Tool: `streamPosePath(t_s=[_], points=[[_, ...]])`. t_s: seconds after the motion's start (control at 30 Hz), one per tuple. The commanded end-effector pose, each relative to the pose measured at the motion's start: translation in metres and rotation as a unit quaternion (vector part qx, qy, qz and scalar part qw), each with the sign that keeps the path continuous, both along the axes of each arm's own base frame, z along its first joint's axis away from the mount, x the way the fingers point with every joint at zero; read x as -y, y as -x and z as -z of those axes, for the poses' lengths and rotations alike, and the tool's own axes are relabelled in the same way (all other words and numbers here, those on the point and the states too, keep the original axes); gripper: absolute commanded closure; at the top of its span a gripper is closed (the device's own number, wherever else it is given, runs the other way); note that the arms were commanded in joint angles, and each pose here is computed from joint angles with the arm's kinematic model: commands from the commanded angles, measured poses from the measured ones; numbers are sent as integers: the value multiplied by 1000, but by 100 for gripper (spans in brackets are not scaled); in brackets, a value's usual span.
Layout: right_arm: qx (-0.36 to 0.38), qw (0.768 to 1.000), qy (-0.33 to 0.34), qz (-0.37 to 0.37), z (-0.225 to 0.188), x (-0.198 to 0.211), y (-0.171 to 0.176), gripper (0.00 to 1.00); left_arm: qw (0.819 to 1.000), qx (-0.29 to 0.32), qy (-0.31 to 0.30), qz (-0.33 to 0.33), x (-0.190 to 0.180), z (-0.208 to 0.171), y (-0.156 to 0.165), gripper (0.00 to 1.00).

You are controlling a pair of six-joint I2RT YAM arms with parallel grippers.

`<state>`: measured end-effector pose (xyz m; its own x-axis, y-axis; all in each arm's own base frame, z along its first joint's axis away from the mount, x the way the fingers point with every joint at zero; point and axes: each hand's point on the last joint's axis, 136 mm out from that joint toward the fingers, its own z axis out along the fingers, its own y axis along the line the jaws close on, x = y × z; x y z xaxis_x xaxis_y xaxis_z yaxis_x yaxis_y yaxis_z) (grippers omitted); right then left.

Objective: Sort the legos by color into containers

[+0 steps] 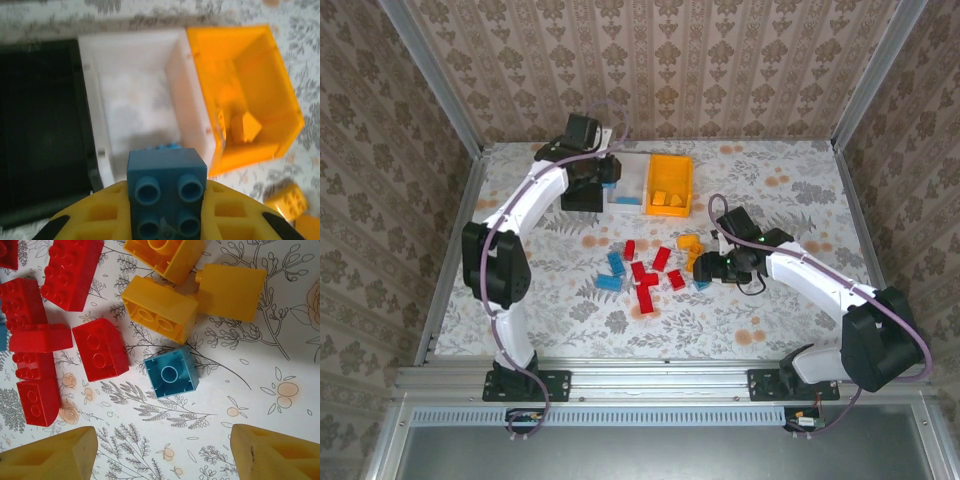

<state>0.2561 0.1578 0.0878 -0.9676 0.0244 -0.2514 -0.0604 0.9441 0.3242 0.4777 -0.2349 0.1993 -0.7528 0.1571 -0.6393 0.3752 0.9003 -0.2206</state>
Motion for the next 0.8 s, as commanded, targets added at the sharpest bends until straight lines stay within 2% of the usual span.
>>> streamPosePath(t_s=[0.0,0.2,0.47,0.53,0.63,0.77], points=[[-9,1000,9,14,4,5,7,27,999,-19,-23,17,9,27,-17,82],[-7,1000,8,16,2,6,7,27,999,-30,-33,16,21,50,-49,82],[-10,1000,8,14,5,5,9,26,997,-63,-42,22,33,81,-57,80],[-11,1000,10,14,6,6,9,26,996,-70,-44,21,34,87,-55,75],[-15,1000,12,12,9,5,9,26,996,-78,-44,20,34,93,-53,60],[-20,1000,10,7,16,2,7,27,996,-79,-44,19,33,89,-50,50]])
